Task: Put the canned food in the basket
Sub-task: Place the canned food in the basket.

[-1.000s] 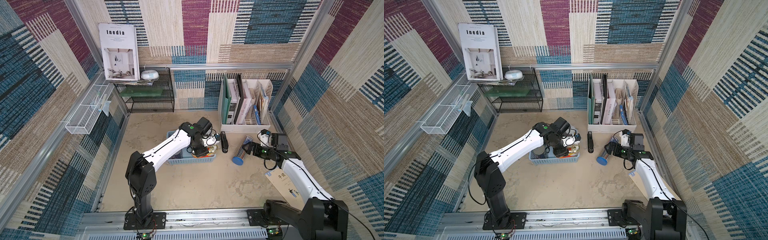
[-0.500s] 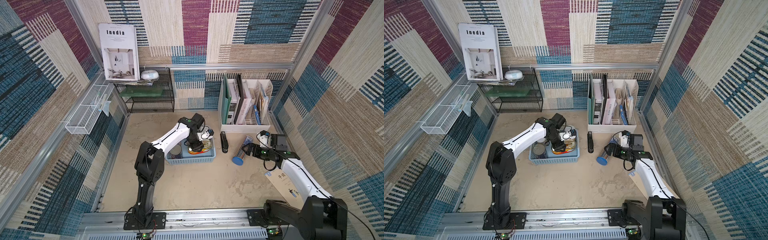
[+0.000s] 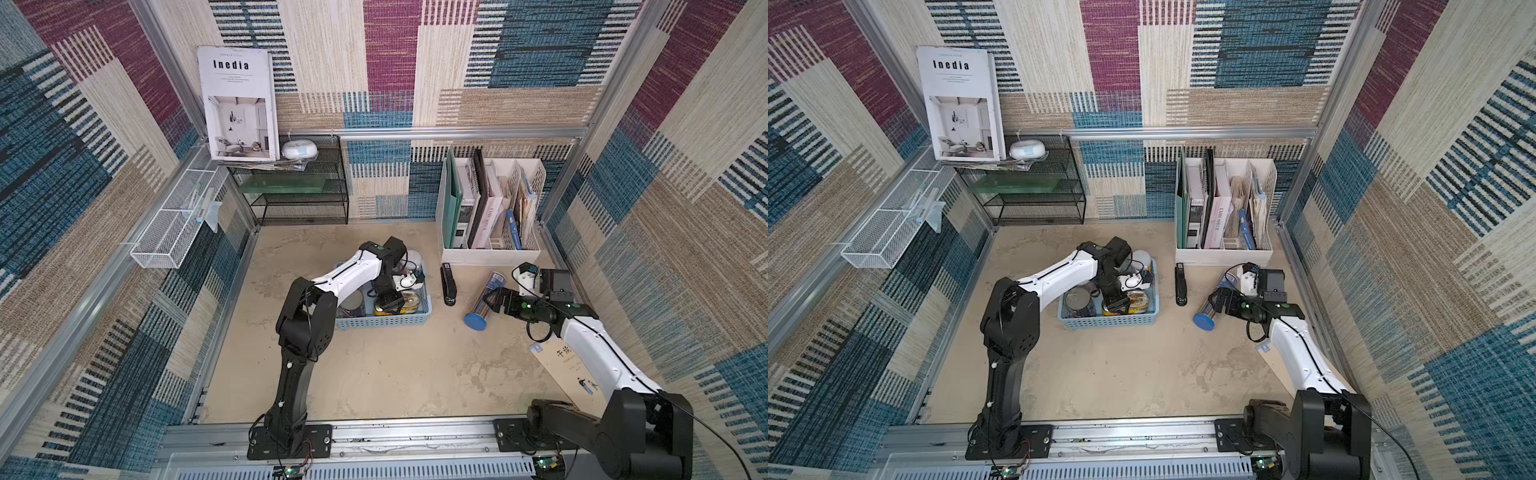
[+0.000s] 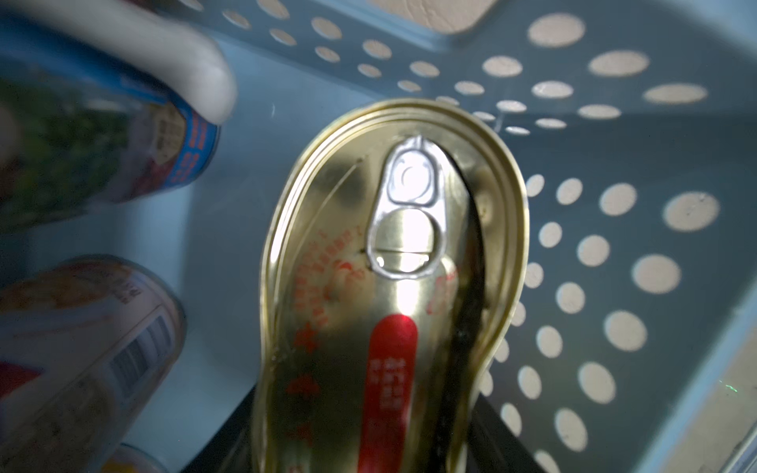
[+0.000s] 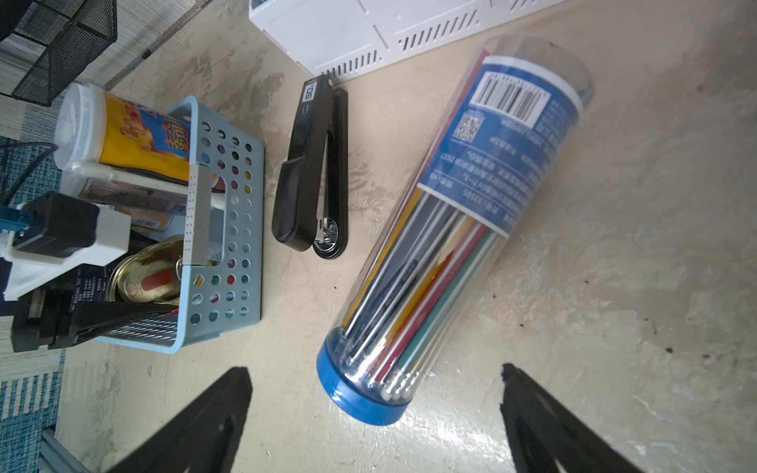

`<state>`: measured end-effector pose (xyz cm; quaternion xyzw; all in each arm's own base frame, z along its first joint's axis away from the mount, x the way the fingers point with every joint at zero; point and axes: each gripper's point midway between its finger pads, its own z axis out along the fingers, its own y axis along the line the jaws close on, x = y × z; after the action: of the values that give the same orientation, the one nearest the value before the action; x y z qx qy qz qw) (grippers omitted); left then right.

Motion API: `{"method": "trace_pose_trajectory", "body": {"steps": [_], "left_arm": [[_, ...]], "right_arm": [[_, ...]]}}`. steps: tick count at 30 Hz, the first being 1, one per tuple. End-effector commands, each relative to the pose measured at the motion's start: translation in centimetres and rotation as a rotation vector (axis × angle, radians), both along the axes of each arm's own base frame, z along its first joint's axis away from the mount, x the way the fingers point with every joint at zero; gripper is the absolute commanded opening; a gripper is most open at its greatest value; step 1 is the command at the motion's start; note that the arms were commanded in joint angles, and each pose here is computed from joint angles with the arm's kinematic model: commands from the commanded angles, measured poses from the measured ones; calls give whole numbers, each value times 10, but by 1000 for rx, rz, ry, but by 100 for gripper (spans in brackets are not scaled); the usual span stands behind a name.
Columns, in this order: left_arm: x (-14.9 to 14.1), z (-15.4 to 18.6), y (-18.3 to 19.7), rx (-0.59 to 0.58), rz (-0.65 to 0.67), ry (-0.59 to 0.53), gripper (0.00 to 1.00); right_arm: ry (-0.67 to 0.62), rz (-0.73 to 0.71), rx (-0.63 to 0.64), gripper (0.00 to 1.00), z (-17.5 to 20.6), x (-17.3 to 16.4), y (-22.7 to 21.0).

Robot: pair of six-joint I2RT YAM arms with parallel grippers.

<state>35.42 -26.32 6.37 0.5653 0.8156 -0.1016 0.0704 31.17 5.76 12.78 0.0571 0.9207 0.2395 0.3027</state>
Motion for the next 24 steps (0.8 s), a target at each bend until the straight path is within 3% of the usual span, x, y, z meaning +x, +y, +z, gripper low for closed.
{"method": "trace_pose_trajectory", "body": {"steps": [1, 9, 16, 24], "left_arm": [[1, 0, -5, -30, -13, -1, 55], [2, 1, -5, -24, 2, -7, 84], [5, 20, -6, -52, 28, -46, 93], [-9, 81, -3, -148, 79, -120, 99]], "right_arm": [[-13, 9, -1, 99, 1, 2, 1], [-11, 12, 1, 99, 1, 1, 1], [-27, 21, 17, 99, 7, 2, 4], [-34, 24, 21, 99, 10, 4, 5]]}}
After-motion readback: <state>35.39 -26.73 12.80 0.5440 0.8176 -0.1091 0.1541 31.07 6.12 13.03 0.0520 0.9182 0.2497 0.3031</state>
